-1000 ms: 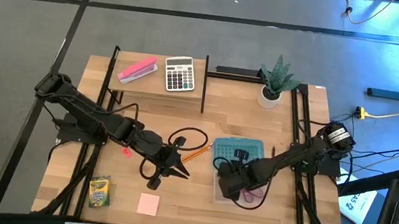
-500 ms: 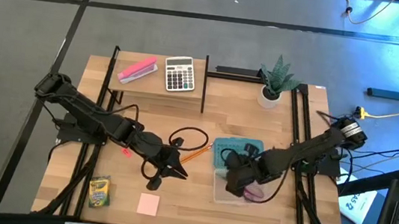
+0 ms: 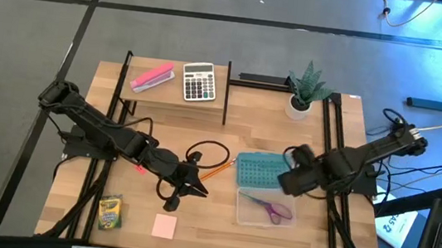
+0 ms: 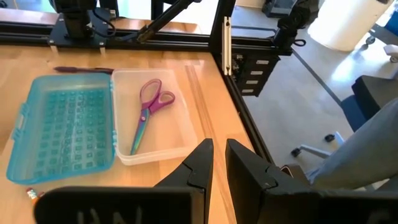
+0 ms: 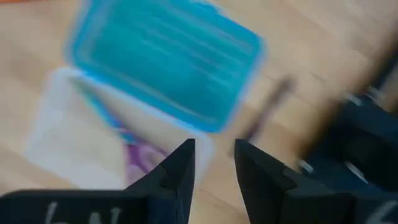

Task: Pack school essentials
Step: Put the violet pen into the blue supply box

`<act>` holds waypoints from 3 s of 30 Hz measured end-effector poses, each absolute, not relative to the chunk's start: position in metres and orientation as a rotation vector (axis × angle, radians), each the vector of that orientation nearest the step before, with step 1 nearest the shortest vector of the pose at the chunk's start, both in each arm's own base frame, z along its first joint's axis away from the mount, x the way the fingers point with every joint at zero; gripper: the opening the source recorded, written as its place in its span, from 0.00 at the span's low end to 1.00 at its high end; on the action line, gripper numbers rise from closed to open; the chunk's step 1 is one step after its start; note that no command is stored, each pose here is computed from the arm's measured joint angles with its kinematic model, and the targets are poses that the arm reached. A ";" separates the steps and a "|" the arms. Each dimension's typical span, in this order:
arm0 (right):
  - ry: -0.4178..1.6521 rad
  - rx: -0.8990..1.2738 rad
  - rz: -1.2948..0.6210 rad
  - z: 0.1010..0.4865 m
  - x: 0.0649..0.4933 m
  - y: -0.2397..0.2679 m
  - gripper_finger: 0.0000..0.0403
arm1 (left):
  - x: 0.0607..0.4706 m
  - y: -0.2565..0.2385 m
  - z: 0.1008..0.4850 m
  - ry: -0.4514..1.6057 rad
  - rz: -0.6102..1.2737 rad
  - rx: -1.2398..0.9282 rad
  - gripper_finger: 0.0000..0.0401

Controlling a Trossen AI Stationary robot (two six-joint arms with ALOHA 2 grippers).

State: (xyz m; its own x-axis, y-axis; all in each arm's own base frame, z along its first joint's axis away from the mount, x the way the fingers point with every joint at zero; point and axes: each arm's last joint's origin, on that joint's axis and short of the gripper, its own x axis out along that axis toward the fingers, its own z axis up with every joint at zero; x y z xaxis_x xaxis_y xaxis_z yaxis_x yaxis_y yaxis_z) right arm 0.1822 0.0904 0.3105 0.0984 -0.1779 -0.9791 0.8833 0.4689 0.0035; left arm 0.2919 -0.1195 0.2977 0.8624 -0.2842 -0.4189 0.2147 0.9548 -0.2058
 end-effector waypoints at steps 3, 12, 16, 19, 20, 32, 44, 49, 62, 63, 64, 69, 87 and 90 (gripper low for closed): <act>1.215 0.787 -0.959 0.316 0.172 0.085 0.29 | 0.292 -0.120 0.298 0.462 -0.263 -0.154 0.09; 1.201 0.843 -0.952 0.308 0.157 0.078 0.29 | 0.292 -0.119 0.298 0.456 -0.238 -0.148 0.09; 1.206 0.923 -0.990 0.279 0.144 0.072 0.29 | 0.292 -0.119 0.298 0.456 -0.238 -0.148 0.09; 1.232 0.970 -0.913 0.264 0.140 0.072 0.29 | 0.292 -0.119 0.298 0.456 -0.238 -0.148 0.09; 1.246 0.961 -0.881 0.258 0.140 0.072 0.29 | 0.292 -0.119 0.298 0.456 -0.238 -0.148 0.09; 1.434 0.887 -0.874 0.212 0.129 0.064 0.29 | 0.292 -0.119 0.298 0.456 -0.237 -0.148 0.09; 1.387 0.927 -0.910 0.206 0.140 0.048 0.29 | 0.294 -0.114 0.298 0.454 -0.220 -0.153 0.09; 1.392 0.919 -0.903 0.193 0.144 0.039 0.29 | 0.295 -0.112 0.298 0.453 -0.216 -0.153 0.09; 1.341 0.998 -0.956 0.162 0.142 0.021 0.29 | 0.295 -0.112 0.298 0.453 -0.216 -0.154 0.09; 1.339 1.002 -0.959 0.159 0.141 0.020 0.29 | 0.295 -0.112 0.298 0.453 -0.216 -0.154 0.09; 1.335 1.007 -0.962 0.157 0.141 0.020 0.29 | 0.295 -0.112 0.298 0.452 -0.216 -0.154 0.09; 1.332 1.015 -0.974 0.149 0.138 0.017 0.29 | 0.295 -0.112 0.298 0.452 -0.216 -0.154 0.09; 1.319 1.030 -0.971 0.133 0.132 0.016 0.23 | 0.295 -0.112 0.298 0.453 -0.216 -0.153 0.09; 1.319 1.030 -0.972 0.133 0.132 0.016 0.19 | 0.295 -0.112 0.298 0.453 -0.218 -0.148 0.09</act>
